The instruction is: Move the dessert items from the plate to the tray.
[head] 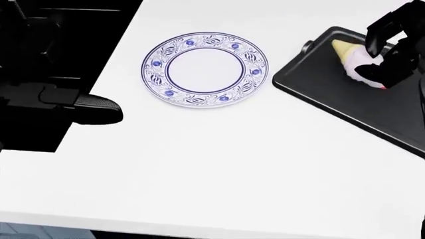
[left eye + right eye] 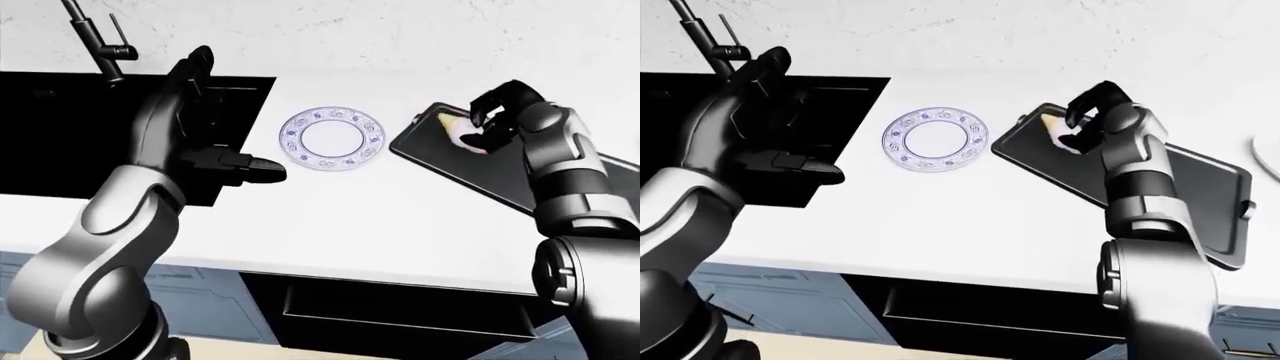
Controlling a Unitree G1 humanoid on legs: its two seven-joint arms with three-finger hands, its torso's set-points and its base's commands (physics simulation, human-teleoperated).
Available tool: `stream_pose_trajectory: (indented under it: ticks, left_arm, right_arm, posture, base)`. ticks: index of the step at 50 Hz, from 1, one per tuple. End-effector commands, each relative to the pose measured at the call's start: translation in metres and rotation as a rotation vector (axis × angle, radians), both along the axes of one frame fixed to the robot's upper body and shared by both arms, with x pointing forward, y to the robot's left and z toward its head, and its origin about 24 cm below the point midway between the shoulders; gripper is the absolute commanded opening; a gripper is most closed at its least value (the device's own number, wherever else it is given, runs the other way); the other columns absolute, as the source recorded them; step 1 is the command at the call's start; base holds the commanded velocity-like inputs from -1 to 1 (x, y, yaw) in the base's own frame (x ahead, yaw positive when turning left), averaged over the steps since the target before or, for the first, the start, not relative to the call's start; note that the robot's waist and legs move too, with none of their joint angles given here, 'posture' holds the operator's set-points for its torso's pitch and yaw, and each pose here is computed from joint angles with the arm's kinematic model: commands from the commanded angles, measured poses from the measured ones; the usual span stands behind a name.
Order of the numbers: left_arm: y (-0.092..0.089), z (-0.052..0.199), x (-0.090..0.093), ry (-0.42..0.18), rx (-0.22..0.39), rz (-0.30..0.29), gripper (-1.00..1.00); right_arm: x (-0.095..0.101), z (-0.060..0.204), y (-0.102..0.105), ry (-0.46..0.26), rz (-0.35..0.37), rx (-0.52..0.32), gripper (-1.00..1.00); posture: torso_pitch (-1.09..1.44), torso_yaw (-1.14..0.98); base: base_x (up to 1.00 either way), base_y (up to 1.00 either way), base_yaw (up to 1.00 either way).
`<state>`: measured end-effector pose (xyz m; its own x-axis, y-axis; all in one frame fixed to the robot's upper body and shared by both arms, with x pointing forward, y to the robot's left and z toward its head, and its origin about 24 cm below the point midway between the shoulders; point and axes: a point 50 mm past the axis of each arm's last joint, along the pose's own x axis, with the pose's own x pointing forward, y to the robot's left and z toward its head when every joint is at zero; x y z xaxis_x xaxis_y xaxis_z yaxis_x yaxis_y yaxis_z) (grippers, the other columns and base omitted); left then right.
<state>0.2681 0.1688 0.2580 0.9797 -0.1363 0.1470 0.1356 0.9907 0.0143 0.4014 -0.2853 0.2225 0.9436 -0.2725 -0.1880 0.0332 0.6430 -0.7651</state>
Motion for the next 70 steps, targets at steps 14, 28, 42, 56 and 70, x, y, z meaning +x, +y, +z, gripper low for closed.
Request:
stream_pose_trajectory:
  ticks: [14,28,42,56,70]
  left_arm:
    - [0.001,0.016,-0.005,-0.084,0.000,0.006,1.00]
    - [0.000,0.017,-0.005,-0.088,-0.001,0.004,1.00]
    - [0.000,0.023,-0.006,-0.097,0.002,0.003,1.00]
    - [-0.008,0.042,-0.008,-0.122,0.031,-0.015,1.00]
    - [-0.012,0.046,-0.008,-0.123,0.037,-0.028,1.00]
  right_arm:
    - [-0.002,0.018,-0.006,-0.053,-0.016,-0.111,-0.10]
    - [-0.006,0.048,-0.001,-0.075,0.047,-0.112,0.15]
    - [-0.022,0.082,-0.007,-0.124,0.086,-0.128,0.10]
    - [-0.056,0.097,-0.010,-0.253,0.127,0.008,1.00]
    - [-0.062,0.088,0.001,-0.253,0.190,0.040,1.00]
  posture:
    - [0.00,0.00]
    - [0.00,0.00]
    - [0.00,0.00]
    - [0.00,0.00]
    - [0.00,0.00]
  base:
    - [0.00,0.00,0.00]
    - [0.00,0.00,0.00]
    - [0.00,0.00,0.00]
    - [-0.26,-0.04,0.00]
    - [-0.60,-0.69,0.00]
